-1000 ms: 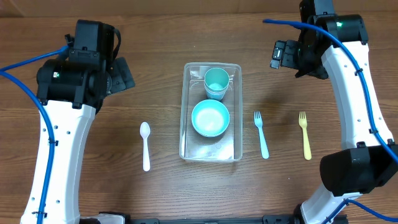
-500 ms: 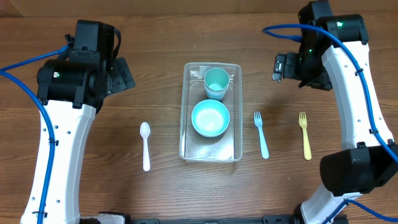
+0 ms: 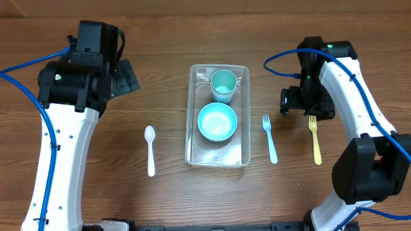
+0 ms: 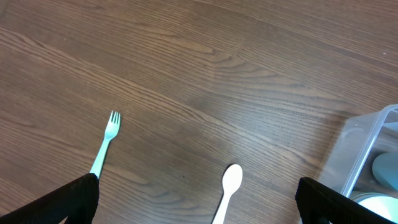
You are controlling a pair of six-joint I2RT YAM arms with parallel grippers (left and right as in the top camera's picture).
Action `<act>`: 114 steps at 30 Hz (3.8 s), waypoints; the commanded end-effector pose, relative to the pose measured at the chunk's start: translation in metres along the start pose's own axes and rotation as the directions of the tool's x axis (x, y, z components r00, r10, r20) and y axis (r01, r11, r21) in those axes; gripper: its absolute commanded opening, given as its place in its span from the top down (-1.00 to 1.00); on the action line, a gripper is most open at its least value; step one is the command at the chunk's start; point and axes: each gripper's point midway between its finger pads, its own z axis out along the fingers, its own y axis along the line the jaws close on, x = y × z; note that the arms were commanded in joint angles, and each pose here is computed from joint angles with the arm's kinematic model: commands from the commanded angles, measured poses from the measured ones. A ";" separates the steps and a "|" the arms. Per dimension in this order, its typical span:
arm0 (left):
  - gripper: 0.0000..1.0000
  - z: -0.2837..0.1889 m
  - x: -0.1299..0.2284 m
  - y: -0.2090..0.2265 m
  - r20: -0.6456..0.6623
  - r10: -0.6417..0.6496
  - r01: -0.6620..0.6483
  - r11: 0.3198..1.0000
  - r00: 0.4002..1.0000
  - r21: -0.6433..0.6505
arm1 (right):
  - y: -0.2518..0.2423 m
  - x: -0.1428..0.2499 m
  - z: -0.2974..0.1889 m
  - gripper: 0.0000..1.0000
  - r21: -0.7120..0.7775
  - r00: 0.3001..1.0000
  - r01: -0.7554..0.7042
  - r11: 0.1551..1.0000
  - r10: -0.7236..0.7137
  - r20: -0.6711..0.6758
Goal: Pack container
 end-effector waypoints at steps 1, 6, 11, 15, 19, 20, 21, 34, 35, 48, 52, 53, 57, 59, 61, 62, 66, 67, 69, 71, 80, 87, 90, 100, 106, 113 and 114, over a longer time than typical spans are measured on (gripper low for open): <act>-1.00 -0.007 -0.007 0.003 0.028 -0.034 0.034 0.999 0.999 0.002 | 0.002 0.000 -0.014 -0.84 -0.017 0.999 0.021 1.000 -0.021 0.049; -1.00 -0.007 -0.007 0.003 0.028 -0.034 0.034 0.999 0.999 0.002 | -0.002 0.001 0.010 -0.74 -0.018 1.000 0.001 1.000 0.000 0.030; -1.00 -0.007 -0.007 0.003 0.028 -0.034 0.034 0.999 0.999 0.002 | -0.009 -0.013 0.023 -0.72 -0.027 0.997 -0.026 0.999 0.028 0.073; -1.00 -0.007 -0.007 0.003 0.028 -0.034 0.034 0.999 0.999 0.002 | -0.035 -0.023 0.024 -0.72 -0.005 0.992 -0.079 0.997 0.079 0.099; -1.00 -0.007 -0.007 0.003 0.028 -0.034 0.034 0.999 0.999 0.002 | -0.064 -0.023 0.026 -0.72 -0.006 0.986 -0.141 0.990 0.141 0.086; -1.00 -0.007 -0.007 0.003 0.028 -0.034 0.034 0.999 0.999 0.002 | -0.069 -0.023 0.027 -0.73 -0.008 0.985 -0.152 0.988 0.152 0.086; -1.00 -0.007 -0.007 0.003 0.028 -0.034 0.034 0.999 0.999 0.002 | -0.073 -0.023 0.028 -0.73 -0.011 0.984 -0.157 0.988 0.158 0.082; -1.00 -0.007 -0.007 0.003 0.028 -0.034 0.034 0.999 0.999 0.002 | -0.083 -0.009 0.095 -0.65 0.027 0.991 -0.118 0.993 0.116 0.064; -1.00 -0.007 -0.007 0.003 0.028 -0.034 0.034 0.999 0.999 0.002 | -0.083 -0.009 0.100 -0.63 0.028 0.994 -0.092 0.995 0.090 0.065; -1.00 -0.007 -0.007 0.003 0.028 -0.034 0.034 0.999 0.999 0.002 | -0.079 -0.014 0.113 -0.16 0.019 0.994 -0.027 0.999 0.025 0.102; -1.00 -0.007 -0.007 0.003 0.028 -0.034 0.034 0.999 0.999 0.002 | -0.068 -0.014 0.113 -0.06 -0.045 0.994 -0.020 0.999 0.025 0.102; -1.00 -0.007 -0.007 0.003 0.028 -0.034 0.034 0.999 0.999 0.002 | -0.067 -0.015 0.113 0.02 -0.051 0.994 -0.020 0.998 0.025 0.107; -1.00 -0.007 -0.007 0.003 0.028 -0.034 0.034 0.999 0.999 0.002 | -0.067 -0.018 0.112 0.32 -0.051 0.993 -0.020 0.999 0.025 0.115; -1.00 -0.007 -0.007 0.003 0.028 -0.034 0.034 0.999 0.999 0.002 | -0.068 -0.018 0.112 0.35 -0.048 0.993 -0.020 0.999 0.026 0.115; -1.00 -0.007 -0.007 0.003 0.028 -0.034 0.034 0.999 0.999 0.002 | -0.068 -0.018 0.112 0.46 -0.048 0.993 -0.020 0.999 0.026 0.115; -1.00 -0.007 -0.007 0.003 0.028 -0.034 0.034 0.999 0.999 0.002 | -0.068 -0.017 0.112 0.52 -0.048 0.993 -0.020 0.999 0.026 0.115; -1.00 -0.007 -0.007 0.003 0.028 -0.034 0.034 0.999 0.999 0.002 | -0.068 -0.017 0.112 0.72 -0.048 0.993 -0.020 0.999 0.026 0.115; -1.00 -0.007 -0.007 0.003 0.028 -0.034 0.034 0.999 0.999 0.002 | -0.068 -0.017 0.112 0.72 -0.048 0.993 -0.020 0.999 0.026 0.115; -1.00 -0.007 -0.007 0.003 0.028 -0.034 0.034 0.999 0.999 0.002 | -0.068 -0.017 0.112 0.73 -0.048 0.993 -0.020 0.999 0.025 0.115; -1.00 -0.007 -0.007 0.003 0.028 -0.034 0.034 0.999 0.999 0.002 | -0.068 -0.018 0.112 0.76 -0.048 0.993 -0.020 0.999 0.026 0.116; -1.00 -0.007 -0.007 0.003 0.028 -0.034 0.034 0.999 0.999 0.002 | -0.071 -0.002 0.113 -0.01 -0.029 0.998 -0.023 0.999 0.025 0.051; -1.00 -0.007 -0.007 0.003 0.028 -0.034 0.034 0.999 0.999 0.002 | -0.071 0.017 0.128 -0.06 -0.020 0.999 -0.050 0.999 0.050 -0.003; -1.00 -0.007 -0.007 0.003 0.028 -0.034 0.034 0.999 0.999 0.002 | -0.068 0.016 0.133 0.23 -0.031 0.998 -0.068 0.997 0.068 0.008; -1.00 -0.007 -0.007 0.003 0.028 -0.034 0.034 0.999 0.999 0.002 | -0.067 -0.006 0.118 0.78 -0.056 0.994 -0.075 0.996 0.078 0.070; -1.00 -0.007 -0.007 0.003 0.028 -0.034 0.034 0.999 0.999 0.002 | -0.061 -0.012 0.111 0.92 -0.092 0.993 -0.072 0.993 0.079 0.083; -1.00 -0.007 -0.007 0.003 0.028 -0.034 0.034 0.999 0.999 0.002 | -0.059 -0.041 0.051 0.91 -0.126 0.985 -0.059 0.990 0.078 0.153; -1.00 -0.007 -0.007 0.003 0.028 -0.034 0.034 0.999 0.999 0.002 | -0.055 -0.046 0.040 0.91 -0.142 0.983 -0.050 0.989 0.074 0.168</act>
